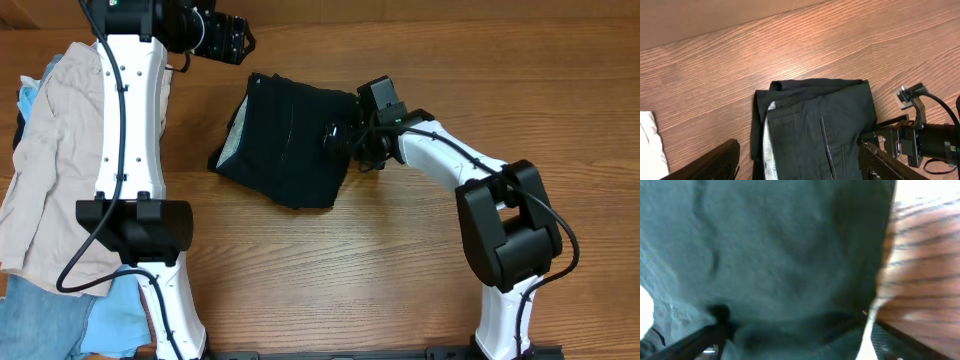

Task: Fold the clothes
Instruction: 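Grasp the folded shorts with the right gripper and place them at right table edge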

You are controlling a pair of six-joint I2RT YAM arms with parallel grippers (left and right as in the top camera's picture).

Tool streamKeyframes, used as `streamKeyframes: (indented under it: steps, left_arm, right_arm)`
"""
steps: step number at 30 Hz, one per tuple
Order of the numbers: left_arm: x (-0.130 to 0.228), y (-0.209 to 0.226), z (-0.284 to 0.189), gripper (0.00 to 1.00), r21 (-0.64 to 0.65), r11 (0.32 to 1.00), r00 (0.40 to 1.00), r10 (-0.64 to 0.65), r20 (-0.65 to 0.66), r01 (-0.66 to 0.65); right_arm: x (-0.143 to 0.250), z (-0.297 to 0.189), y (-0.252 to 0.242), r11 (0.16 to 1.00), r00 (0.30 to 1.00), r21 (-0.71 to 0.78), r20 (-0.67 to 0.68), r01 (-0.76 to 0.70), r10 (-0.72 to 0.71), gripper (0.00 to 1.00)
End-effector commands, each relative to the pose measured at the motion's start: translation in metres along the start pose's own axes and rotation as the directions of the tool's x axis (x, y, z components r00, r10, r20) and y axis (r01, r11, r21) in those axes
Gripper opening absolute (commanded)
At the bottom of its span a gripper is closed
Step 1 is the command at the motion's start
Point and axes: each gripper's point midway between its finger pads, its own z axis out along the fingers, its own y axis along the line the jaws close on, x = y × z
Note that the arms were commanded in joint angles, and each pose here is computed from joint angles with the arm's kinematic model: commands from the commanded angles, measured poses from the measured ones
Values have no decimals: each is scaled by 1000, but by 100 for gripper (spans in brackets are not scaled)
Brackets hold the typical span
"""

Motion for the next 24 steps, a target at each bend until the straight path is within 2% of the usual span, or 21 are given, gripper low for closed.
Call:
streamKeyframes:
  steps: [1,2,4,8,10,13,16,18,21,22,24]
  left_arm:
    - [-2,3,-10,78,-29,1000,1000,-8,13,8]
    - [-2,3,-10,78,-28,1000,1000,-9,11,9]
    - [0,2,-10,78,-27,1000,1000,-11,4,11]
    - [4,2,-10,77,-24,1000,1000,-18,-12,17]
    - [4,3,-10,76,-32,999,1000,-18,-14,18]
    - [5,4,-10,76,-40,999,1000,-18,-16,17]
    - [5,4,-10,75,-40,999,1000,-18,-16,18]
    - [5,4,-10,75,-40,999,1000,-21,-16,21]
    - [6,3,-10,75,-38,999,1000,-22,-20,21]
    - [5,2,-10,75,-37,999,1000,-21,-20,20]
    - [4,1,-9,76,-36,999,999,-29,-16,28]
  right_arm:
    - [9,11,12,1000,1000,-25,-10,18,-18,64]
    - [10,12,17,999,1000,-36,-8,30,-31,46]
    - [10,13,21,998,999,-45,0,38,-38,25]
    - [-17,5,17,997,998,-76,64,14,-9,4]
    - [-39,-4,6,996,994,-91,103,-25,34,4]
    - [-90,-31,-41,981,965,-94,184,-170,185,4]
    - [-141,-72,-111,948,904,-98,286,-302,318,4]
    - [-169,-109,-177,906,831,-104,366,-411,419,4]
    - [-179,-155,-261,825,722,-106,431,-555,542,4]
    - [-173,-182,-312,759,643,-111,460,-642,612,4]
    - [-162,-219,-372,672,534,-135,504,-728,679,4]
